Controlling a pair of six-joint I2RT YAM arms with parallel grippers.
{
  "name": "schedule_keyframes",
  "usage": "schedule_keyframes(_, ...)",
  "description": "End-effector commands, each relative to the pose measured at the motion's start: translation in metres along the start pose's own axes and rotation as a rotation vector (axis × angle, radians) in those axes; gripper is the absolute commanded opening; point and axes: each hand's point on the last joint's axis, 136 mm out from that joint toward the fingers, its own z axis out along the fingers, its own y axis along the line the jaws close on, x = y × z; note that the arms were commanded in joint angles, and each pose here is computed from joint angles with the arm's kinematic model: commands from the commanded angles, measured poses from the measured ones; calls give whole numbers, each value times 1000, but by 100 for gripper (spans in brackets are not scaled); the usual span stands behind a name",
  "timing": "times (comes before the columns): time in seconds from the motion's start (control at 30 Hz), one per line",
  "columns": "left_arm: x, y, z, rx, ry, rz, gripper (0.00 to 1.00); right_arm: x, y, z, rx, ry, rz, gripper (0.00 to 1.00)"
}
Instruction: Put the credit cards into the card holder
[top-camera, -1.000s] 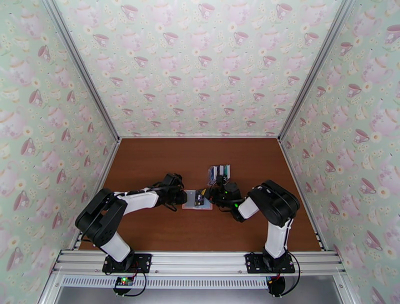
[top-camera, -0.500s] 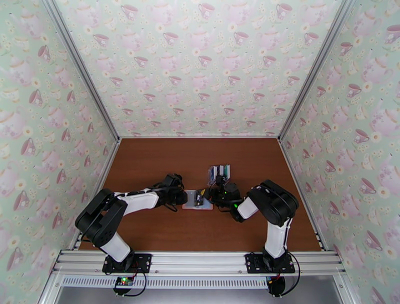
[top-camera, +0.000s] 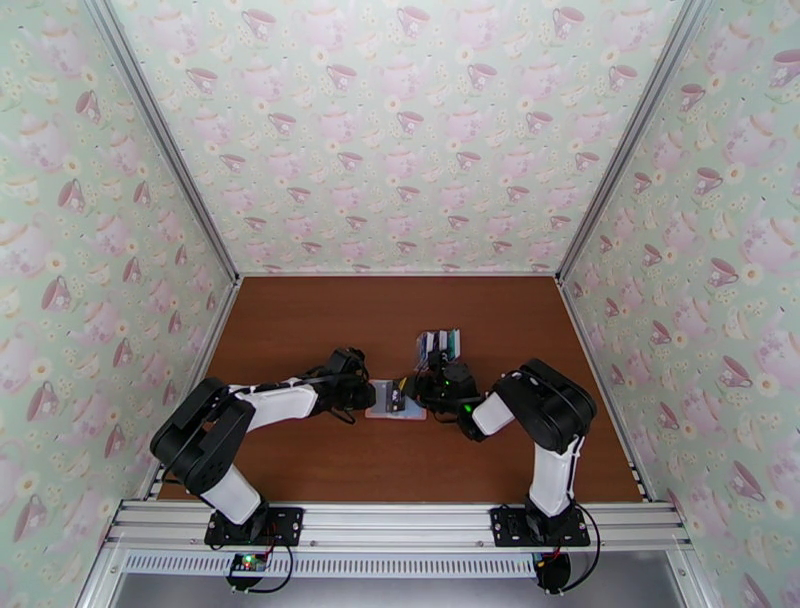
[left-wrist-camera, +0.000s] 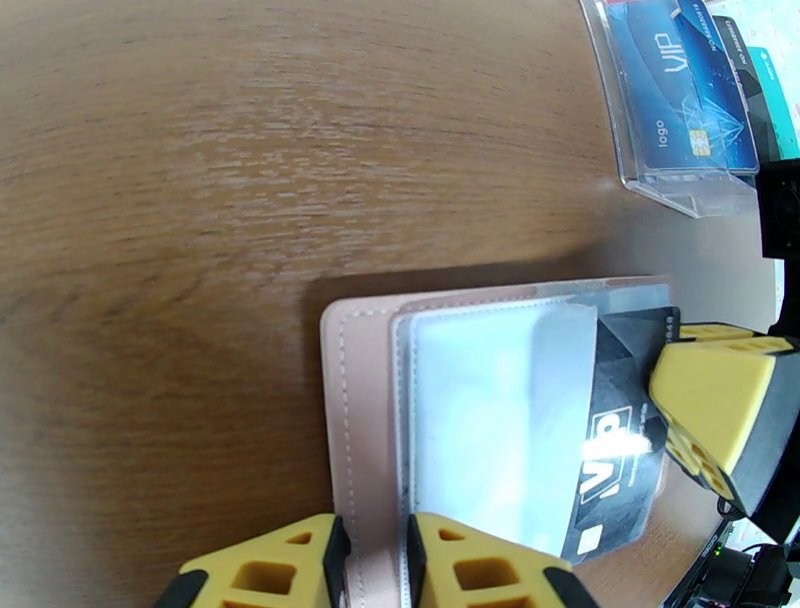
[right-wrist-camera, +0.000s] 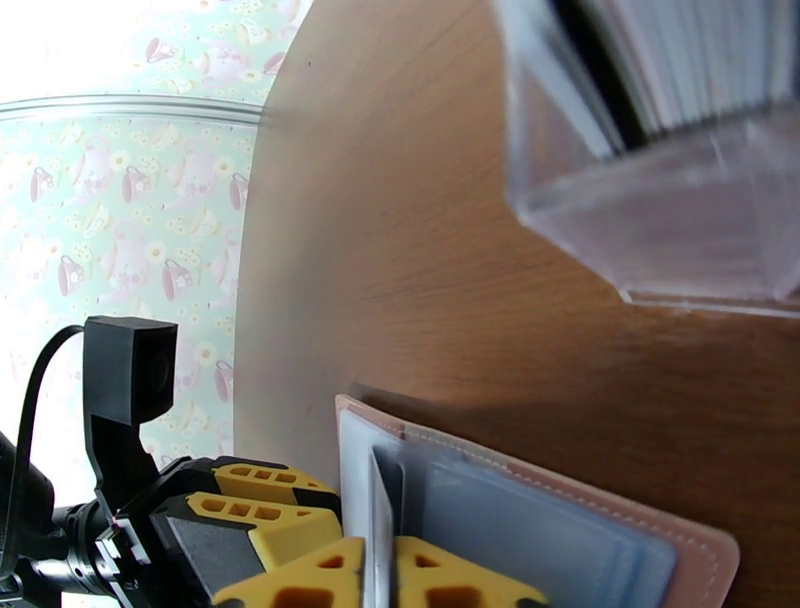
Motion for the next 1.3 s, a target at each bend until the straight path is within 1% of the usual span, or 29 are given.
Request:
schedule_keyframes(0.0,46,17,9,-51,146,-16,25,15,-25,-2,124,60,22,28)
schedule_keyframes(0.13,45,15,9,-44,145,-17,25,14,-23,-6,172,75,-14,34)
schedule_keyframes(0.33,46,14,9,-37,145,-19,25,10,-23,-9,257,97,-51,39)
schedule_keyframes(0.8,50,9,11,-11,150,-26,23,10,-18,-10,426,153,-137,40)
schedule_keyframes(1.07,53,6,13,-3,147,-30,16,-2,-9,-21,548,173,-218,41)
schedule_keyframes(1.27,57,-2,13,31,161,-38,14,-6,-6,-26,620,199,-269,47)
